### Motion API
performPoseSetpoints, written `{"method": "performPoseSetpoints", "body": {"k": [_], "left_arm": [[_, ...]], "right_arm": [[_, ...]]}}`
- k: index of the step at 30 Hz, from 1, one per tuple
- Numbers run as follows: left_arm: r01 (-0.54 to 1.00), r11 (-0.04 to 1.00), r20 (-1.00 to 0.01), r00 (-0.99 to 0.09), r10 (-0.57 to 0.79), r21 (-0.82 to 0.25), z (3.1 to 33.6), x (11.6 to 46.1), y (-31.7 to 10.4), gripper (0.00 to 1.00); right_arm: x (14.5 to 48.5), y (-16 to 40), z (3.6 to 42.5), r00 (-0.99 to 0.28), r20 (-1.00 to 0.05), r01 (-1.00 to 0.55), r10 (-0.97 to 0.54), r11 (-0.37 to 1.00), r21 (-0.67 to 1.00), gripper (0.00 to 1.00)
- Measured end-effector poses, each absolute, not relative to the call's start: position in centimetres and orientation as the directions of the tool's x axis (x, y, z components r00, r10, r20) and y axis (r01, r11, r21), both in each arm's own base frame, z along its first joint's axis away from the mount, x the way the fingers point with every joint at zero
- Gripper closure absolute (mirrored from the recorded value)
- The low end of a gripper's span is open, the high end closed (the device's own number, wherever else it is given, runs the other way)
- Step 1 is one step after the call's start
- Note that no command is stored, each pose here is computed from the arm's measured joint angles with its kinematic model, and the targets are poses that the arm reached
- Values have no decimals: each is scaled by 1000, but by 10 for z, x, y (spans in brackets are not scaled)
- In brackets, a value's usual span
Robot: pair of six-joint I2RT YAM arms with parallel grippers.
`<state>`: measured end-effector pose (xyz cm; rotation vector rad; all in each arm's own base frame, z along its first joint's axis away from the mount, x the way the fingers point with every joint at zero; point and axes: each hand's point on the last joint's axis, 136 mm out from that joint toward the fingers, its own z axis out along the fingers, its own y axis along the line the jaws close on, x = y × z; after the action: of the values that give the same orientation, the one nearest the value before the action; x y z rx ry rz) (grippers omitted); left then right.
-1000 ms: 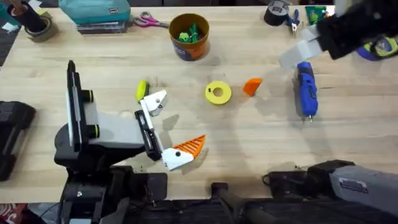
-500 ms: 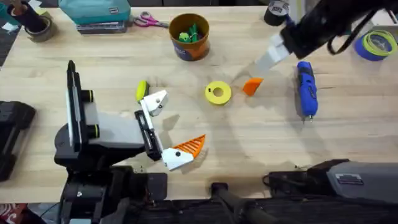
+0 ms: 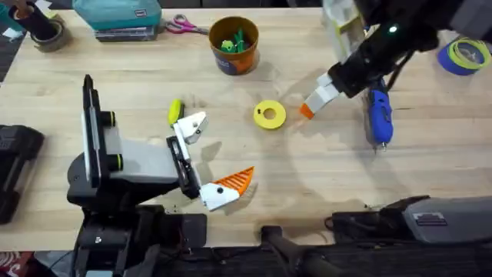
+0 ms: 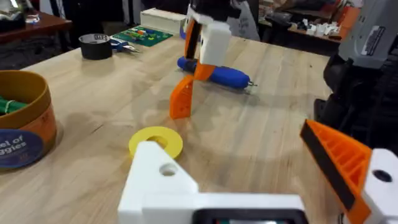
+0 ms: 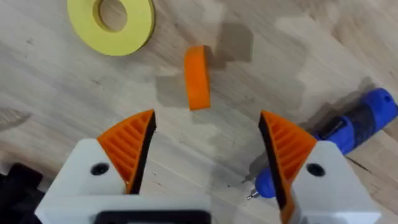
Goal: Pick up the gripper from the table and insert it into the empty holder that is missing its gripper. Then pick up a screw, insert it into the mounting hole, and use the screwdriver to tighten it. Finally, clean up the table by picking up the vegetable and placing it into the bucket.
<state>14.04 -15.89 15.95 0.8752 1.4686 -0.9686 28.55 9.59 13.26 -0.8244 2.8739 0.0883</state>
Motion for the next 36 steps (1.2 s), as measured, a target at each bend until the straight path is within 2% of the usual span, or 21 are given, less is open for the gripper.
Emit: {"method": "performPoseSetpoints", "body": {"k": [10, 15, 19, 28, 32, 35, 36], "left_arm": [[916, 389, -994, -109, 6, -98, 160, 140, -159, 15], [916, 389, -994, -109, 6, -98, 160, 140, -159, 15], [916, 389, -994, -109, 6, -99, 160, 140, -159, 15], [916, 389, -994, -109, 6, -99, 160, 140, -159, 15], [916, 389, -994, -109, 6, -99, 160, 140, -159, 15], [916, 389, -994, -109, 6, -98, 160, 140, -159, 15], [916, 389, -994, -109, 6, -98, 160, 140, -159, 16]], "right_arm": [[292, 107, 102, -832, -93, -552, -547, 833, 34, 37], [295, 107, 99, -832, -94, -552, -547, 833, 33, 156], [295, 107, 94, -833, -79, -551, -547, 834, 37, 196], [297, 108, 88, -834, -69, -551, -548, 834, 40, 389], [297, 108, 88, -834, -69, -551, -547, 834, 40, 535], [297, 108, 88, -833, -69, -552, -549, 833, 40, 725], [297, 108, 88, -831, -69, -555, -552, 831, 40, 820]]}}
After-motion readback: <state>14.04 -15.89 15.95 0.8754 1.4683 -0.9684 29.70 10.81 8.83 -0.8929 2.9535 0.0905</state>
